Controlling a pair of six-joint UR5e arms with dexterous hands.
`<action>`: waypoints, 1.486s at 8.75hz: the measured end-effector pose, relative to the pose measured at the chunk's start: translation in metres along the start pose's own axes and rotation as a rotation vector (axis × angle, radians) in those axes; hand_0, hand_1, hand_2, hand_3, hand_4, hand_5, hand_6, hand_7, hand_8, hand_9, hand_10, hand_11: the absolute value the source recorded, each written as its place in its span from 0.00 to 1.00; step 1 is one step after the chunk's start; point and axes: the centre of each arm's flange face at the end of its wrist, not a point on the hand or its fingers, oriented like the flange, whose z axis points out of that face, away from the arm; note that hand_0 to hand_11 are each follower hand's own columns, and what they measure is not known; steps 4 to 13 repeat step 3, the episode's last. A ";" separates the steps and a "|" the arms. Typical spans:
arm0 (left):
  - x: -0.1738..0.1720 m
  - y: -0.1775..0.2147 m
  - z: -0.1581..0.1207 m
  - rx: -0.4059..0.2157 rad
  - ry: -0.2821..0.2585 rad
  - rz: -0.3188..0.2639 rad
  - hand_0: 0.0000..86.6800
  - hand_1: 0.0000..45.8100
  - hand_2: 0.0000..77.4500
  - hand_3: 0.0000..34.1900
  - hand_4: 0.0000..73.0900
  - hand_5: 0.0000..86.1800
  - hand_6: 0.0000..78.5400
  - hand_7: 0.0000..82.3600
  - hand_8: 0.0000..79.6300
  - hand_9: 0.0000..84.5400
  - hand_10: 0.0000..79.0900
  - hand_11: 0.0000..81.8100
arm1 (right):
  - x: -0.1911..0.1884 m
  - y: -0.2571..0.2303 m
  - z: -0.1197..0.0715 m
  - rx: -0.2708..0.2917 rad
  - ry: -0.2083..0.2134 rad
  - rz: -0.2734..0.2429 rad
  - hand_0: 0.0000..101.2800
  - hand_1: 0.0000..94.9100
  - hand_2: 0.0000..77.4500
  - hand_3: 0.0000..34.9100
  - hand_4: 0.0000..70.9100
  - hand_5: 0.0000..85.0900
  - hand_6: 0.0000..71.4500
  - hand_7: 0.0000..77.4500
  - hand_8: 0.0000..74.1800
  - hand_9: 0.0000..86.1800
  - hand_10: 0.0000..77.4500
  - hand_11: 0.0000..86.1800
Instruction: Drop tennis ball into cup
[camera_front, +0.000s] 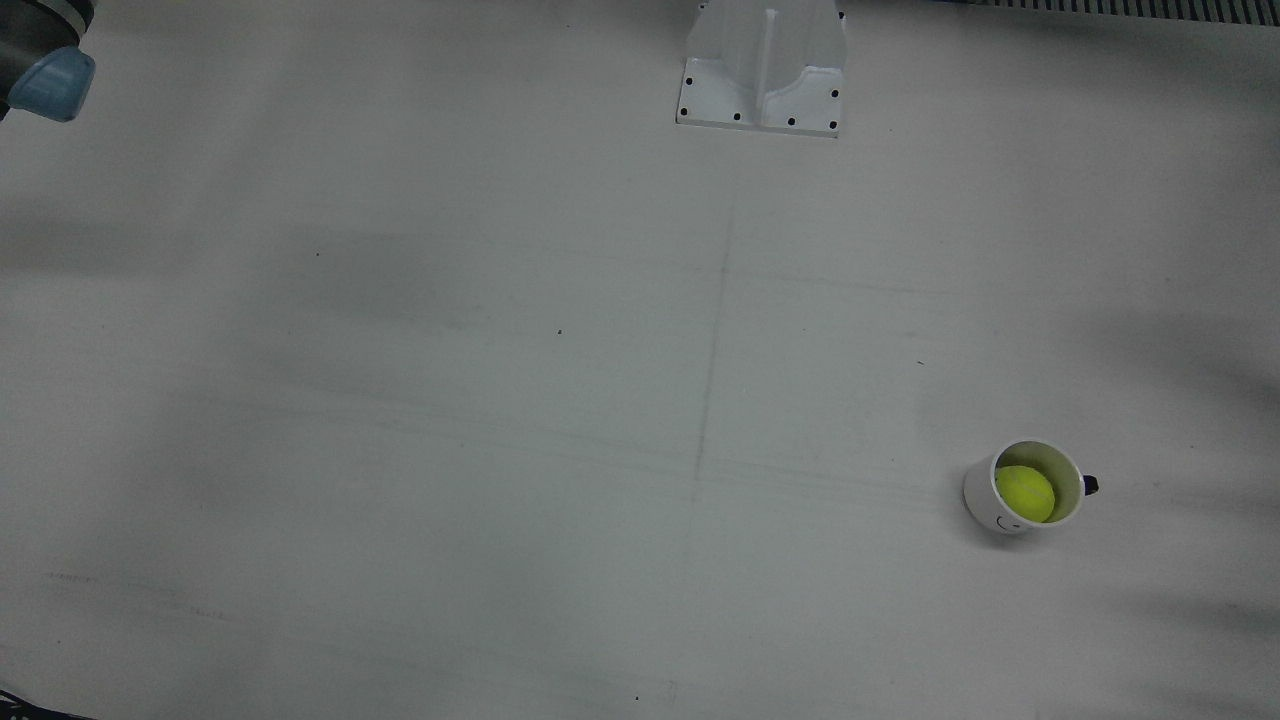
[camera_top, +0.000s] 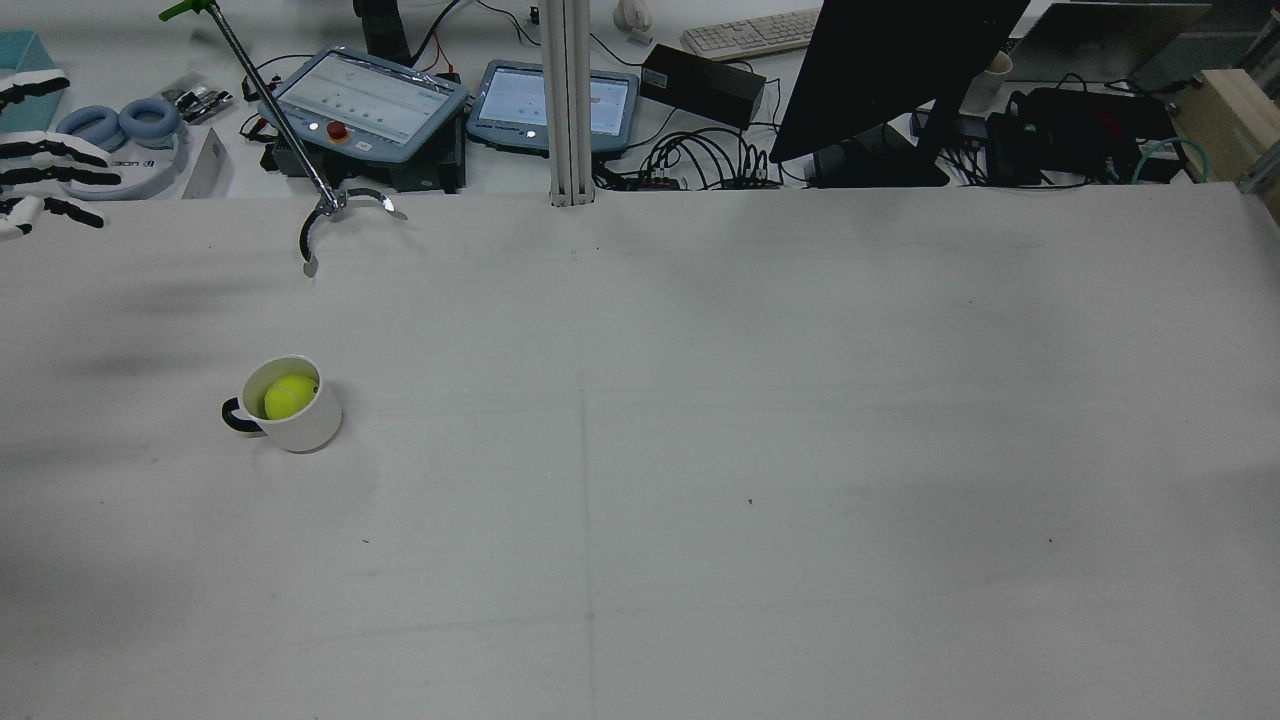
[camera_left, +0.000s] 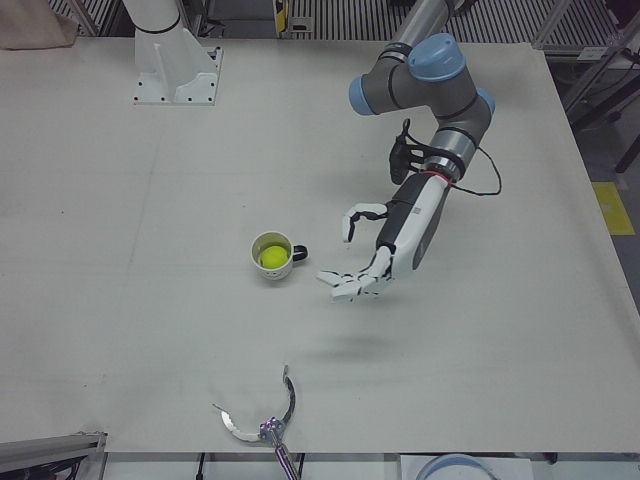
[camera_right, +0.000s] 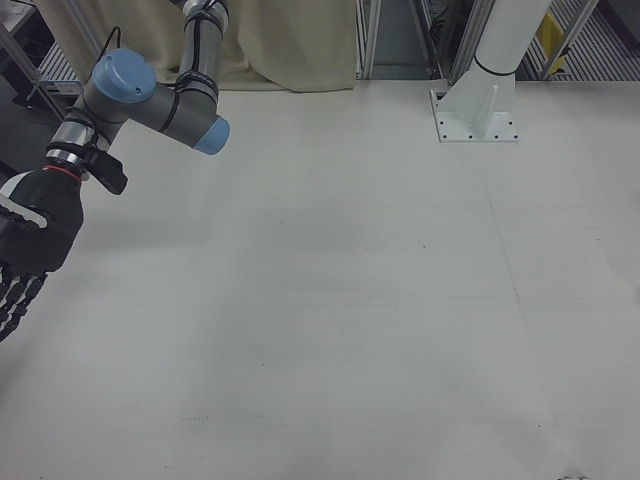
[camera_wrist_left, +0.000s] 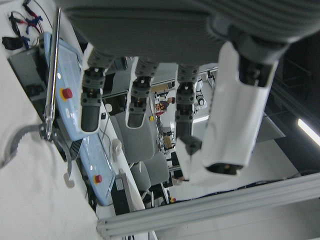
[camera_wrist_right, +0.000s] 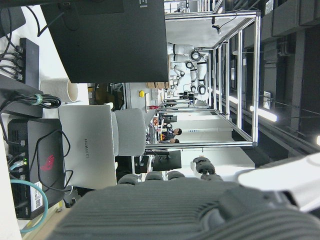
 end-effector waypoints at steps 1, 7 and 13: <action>0.031 -0.015 -0.008 0.030 0.048 0.004 0.92 0.52 0.72 0.87 0.01 0.28 0.53 0.30 0.38 0.21 0.28 0.43 | 0.000 0.000 0.000 0.000 0.000 0.000 0.00 0.01 0.01 0.00 0.00 0.00 0.00 0.01 0.00 0.00 0.00 0.01; 0.090 -0.029 -0.022 0.061 0.132 0.025 0.92 0.52 0.77 0.86 0.01 0.33 0.65 0.34 0.42 0.23 0.30 0.48 | 0.000 0.000 0.000 0.000 0.000 0.000 0.00 0.01 0.01 0.00 0.00 0.00 0.00 0.01 0.00 0.00 0.00 0.01; 0.090 -0.029 -0.022 0.061 0.132 0.025 0.92 0.52 0.77 0.86 0.01 0.33 0.65 0.34 0.42 0.23 0.30 0.48 | 0.000 0.000 0.000 0.000 0.000 0.000 0.00 0.01 0.01 0.00 0.00 0.00 0.00 0.01 0.00 0.00 0.00 0.01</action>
